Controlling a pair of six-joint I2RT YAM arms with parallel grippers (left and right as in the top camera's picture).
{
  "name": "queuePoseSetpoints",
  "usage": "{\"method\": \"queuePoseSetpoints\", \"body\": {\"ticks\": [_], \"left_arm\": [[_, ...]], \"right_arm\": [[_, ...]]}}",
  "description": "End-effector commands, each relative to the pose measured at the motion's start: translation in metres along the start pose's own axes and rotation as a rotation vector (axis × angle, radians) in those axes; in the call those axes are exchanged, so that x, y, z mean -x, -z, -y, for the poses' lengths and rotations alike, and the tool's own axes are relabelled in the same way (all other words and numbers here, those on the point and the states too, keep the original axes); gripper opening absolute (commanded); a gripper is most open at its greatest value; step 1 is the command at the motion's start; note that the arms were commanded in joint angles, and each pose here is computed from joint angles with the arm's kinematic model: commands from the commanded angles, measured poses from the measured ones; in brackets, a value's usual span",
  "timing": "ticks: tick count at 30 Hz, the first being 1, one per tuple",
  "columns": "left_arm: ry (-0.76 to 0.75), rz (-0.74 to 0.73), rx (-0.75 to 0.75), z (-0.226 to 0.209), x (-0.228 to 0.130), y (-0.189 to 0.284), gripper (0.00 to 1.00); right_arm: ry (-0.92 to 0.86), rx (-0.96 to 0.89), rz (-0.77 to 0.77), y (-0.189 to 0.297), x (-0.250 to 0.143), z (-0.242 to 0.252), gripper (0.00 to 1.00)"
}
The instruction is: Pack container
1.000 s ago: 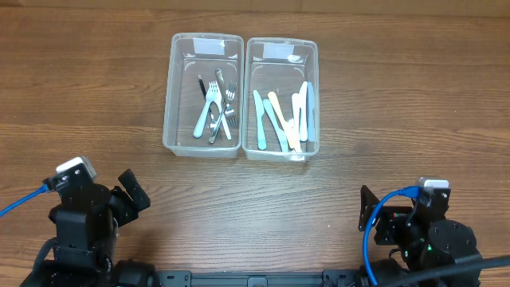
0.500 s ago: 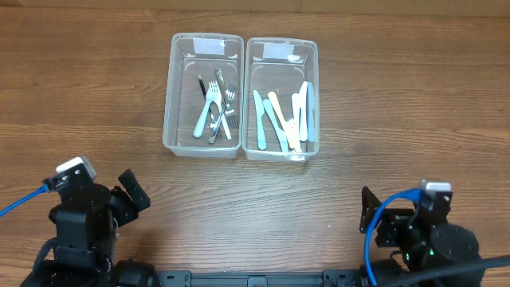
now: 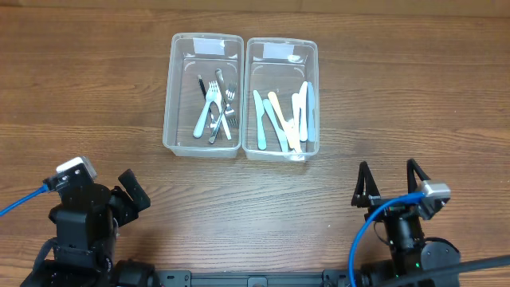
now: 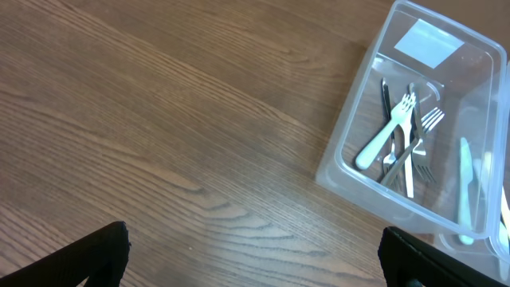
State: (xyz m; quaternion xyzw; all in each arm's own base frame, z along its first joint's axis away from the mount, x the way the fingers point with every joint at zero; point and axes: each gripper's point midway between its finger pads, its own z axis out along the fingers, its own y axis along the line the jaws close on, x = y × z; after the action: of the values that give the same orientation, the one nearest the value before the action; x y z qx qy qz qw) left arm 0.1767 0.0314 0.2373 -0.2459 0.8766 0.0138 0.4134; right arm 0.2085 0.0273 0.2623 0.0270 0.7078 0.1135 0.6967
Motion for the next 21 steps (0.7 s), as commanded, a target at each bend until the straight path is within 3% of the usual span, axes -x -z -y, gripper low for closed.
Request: {"method": "queuePoseSetpoints", "body": {"ticks": [1, 9, 15, 21], "left_arm": [[0.004, 0.004, 0.019, -0.004, -0.002, -0.002, 1.0], [0.004, 0.004, 0.019, -0.004, -0.002, -0.002, 1.0], [0.004, 0.004, 0.019, -0.004, -0.002, -0.002, 1.0], [0.004, 0.004, 0.019, -0.004, -0.002, -0.002, 1.0]], "right_arm": [[0.006, -0.033, 0.029, -0.01, -0.015, 0.011, 1.0], [0.005, -0.072, 0.059, -0.028, -0.048, 0.027, 1.0], [-0.03, -0.06, -0.022, -0.035, -0.088, 0.03, 1.0], [-0.023, -0.057, -0.015, -0.036, -0.087, 0.03, 1.0]]}}
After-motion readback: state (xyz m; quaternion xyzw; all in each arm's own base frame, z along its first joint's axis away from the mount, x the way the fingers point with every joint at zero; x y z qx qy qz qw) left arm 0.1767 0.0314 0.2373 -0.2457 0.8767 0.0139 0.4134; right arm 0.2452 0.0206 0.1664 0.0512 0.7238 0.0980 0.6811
